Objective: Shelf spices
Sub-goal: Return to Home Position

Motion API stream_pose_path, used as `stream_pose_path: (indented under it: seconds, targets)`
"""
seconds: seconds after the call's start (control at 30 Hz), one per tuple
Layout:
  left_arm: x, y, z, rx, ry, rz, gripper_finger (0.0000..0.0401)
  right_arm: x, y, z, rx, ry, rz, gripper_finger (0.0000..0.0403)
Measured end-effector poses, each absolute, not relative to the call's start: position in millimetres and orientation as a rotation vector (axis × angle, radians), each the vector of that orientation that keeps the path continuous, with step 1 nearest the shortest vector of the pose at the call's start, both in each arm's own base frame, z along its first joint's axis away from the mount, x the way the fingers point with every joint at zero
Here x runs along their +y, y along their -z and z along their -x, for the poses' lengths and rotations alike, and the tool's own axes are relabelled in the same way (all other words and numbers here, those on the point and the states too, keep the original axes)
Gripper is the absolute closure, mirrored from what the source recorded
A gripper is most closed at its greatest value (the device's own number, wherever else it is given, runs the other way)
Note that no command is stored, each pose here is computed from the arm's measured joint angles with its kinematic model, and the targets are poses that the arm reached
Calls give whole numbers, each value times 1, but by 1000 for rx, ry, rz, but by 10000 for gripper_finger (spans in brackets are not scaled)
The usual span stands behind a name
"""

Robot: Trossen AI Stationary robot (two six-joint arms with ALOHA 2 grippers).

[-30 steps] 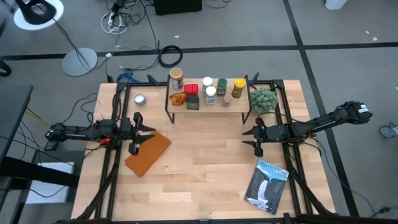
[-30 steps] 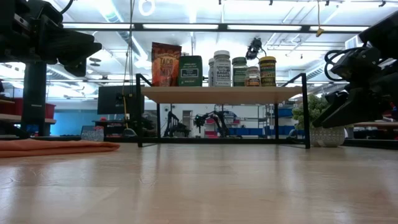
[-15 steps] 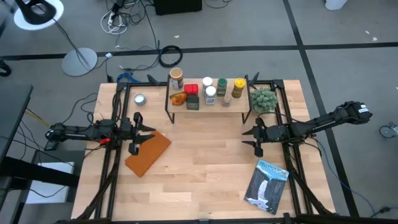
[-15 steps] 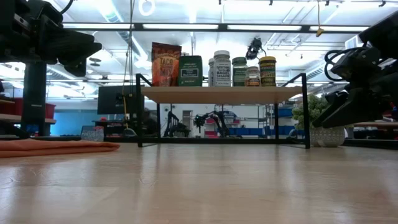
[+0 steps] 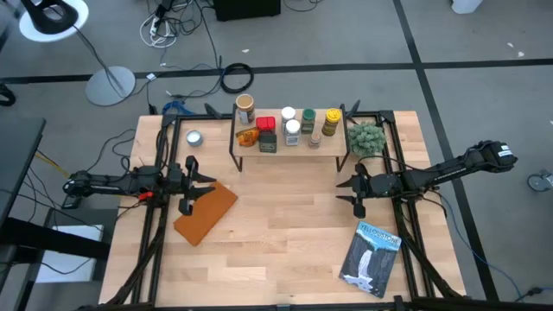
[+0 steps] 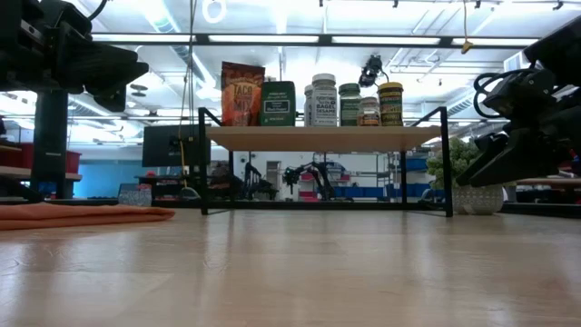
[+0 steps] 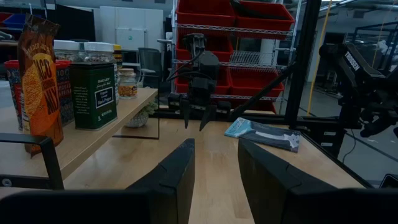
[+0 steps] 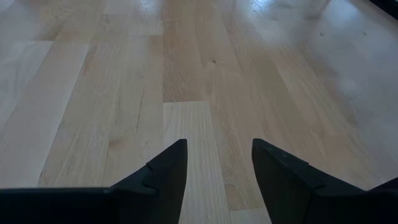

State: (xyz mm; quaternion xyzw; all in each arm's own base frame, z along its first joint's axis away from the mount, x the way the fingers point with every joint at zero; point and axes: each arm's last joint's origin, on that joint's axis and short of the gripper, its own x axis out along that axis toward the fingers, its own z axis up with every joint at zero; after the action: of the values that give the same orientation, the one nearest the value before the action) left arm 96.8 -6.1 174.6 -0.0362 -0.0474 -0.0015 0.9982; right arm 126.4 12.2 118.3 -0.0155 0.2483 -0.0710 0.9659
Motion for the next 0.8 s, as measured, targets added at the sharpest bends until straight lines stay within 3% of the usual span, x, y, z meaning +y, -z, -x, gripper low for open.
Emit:
stream_pose_path:
  seconds: [0.8]
  targets:
    - [-6, -175, -97, -95, 3, 72, 274, 12, -118, -126, 502, 144, 32, 226]
